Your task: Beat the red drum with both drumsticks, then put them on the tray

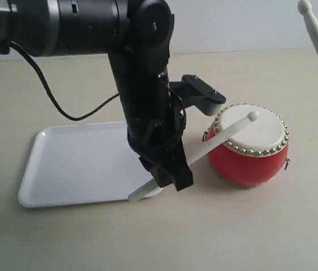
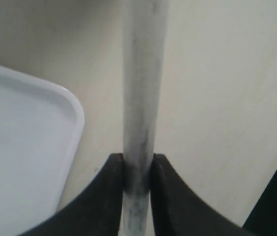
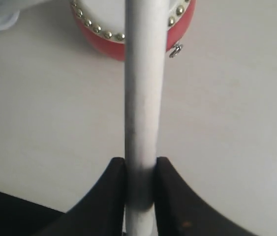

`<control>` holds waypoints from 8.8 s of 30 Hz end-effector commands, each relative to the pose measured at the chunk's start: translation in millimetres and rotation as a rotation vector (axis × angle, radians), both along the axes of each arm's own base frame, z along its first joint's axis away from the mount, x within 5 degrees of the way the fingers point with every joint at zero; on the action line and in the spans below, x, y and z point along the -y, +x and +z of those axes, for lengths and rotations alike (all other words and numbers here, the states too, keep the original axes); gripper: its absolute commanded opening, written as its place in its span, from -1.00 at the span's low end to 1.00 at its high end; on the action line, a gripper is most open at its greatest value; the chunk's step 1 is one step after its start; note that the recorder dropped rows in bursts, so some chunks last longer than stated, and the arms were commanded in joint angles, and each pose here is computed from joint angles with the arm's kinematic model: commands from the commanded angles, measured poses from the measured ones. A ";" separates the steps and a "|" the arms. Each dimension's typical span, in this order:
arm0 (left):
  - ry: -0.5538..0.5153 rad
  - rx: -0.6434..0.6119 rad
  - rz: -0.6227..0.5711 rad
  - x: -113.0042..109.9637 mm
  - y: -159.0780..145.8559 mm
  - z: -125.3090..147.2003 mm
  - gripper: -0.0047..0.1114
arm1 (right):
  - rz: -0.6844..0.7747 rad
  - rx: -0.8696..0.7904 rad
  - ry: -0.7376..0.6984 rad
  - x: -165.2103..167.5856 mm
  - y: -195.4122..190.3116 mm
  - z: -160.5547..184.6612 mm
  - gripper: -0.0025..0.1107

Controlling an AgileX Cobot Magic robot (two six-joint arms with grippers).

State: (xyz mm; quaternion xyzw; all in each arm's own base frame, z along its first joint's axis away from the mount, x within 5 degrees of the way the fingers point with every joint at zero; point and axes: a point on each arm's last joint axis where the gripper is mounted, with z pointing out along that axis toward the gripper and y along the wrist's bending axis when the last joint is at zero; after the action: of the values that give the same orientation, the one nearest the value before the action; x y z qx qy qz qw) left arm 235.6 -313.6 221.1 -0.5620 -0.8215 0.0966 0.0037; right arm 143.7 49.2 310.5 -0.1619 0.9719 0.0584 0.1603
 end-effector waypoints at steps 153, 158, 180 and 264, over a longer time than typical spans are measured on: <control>-0.438 0.448 0.885 -270.2 -140.2 85.4 -0.92 | 1.298 0.028 -0.459 -284.4 176.6 -178.7 -0.96; -0.436 0.450 0.880 -270.2 -140.2 85.4 -0.92 | 1.282 0.040 -0.452 -285.4 177.3 -178.5 -0.96; -0.432 0.445 0.859 -268.9 -141.3 85.0 -0.92 | 1.280 0.014 -0.450 -284.1 175.6 -178.9 -0.69; -0.722 0.349 1.040 -253.6 -132.0 22.0 -0.79 | 1.069 0.052 0.795 -355.6 86.9 -36.7 -0.96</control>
State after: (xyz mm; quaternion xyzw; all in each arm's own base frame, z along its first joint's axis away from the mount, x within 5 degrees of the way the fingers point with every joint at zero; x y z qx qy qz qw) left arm 102.5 -59.4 240.0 -0.0529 -0.8957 0.2653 -0.3530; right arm 234.8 404.9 267.9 -0.5507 0.6670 0.4648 0.1893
